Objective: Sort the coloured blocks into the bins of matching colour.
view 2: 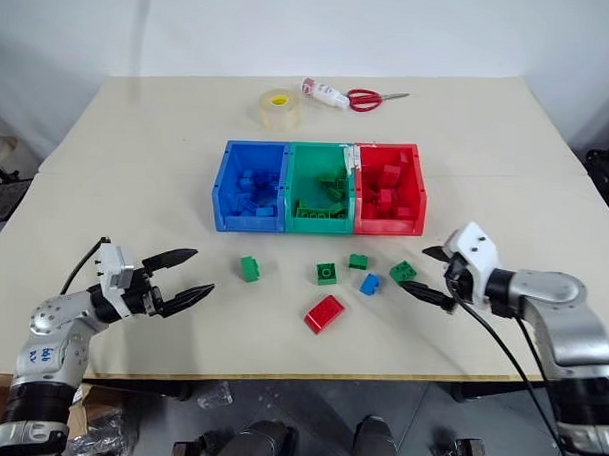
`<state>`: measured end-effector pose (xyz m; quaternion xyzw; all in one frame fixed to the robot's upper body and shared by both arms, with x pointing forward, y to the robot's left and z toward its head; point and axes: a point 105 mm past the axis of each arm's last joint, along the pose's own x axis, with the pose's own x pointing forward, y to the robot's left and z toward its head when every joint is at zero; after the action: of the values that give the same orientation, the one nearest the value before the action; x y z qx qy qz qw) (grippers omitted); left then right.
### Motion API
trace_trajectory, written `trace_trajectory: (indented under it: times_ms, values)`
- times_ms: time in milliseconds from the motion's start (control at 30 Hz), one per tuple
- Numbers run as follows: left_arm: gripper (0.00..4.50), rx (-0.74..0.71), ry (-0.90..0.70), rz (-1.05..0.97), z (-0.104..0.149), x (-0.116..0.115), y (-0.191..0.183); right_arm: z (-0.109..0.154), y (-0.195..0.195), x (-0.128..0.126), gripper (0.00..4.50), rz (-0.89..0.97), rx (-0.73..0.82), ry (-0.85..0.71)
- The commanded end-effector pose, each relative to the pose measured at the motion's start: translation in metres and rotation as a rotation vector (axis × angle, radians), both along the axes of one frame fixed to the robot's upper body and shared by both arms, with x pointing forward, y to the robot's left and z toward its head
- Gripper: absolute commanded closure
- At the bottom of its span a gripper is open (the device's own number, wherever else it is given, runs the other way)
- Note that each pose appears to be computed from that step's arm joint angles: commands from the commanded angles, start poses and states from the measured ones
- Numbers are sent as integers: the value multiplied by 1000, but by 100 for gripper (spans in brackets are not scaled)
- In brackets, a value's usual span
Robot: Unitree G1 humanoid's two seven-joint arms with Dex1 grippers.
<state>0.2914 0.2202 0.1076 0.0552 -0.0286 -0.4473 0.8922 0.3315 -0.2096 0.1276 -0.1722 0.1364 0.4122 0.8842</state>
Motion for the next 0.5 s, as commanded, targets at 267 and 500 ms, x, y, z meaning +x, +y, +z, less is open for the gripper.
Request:
trace_trajectory:
  times_ms: [267,500]
  values:
    - [0,-18,-43,27,10,-10,5,-6,4,2,204,9,11,-2]
    - [0,-18,-55,4,12,-7,1,35,14,2,305,19,64,-123]
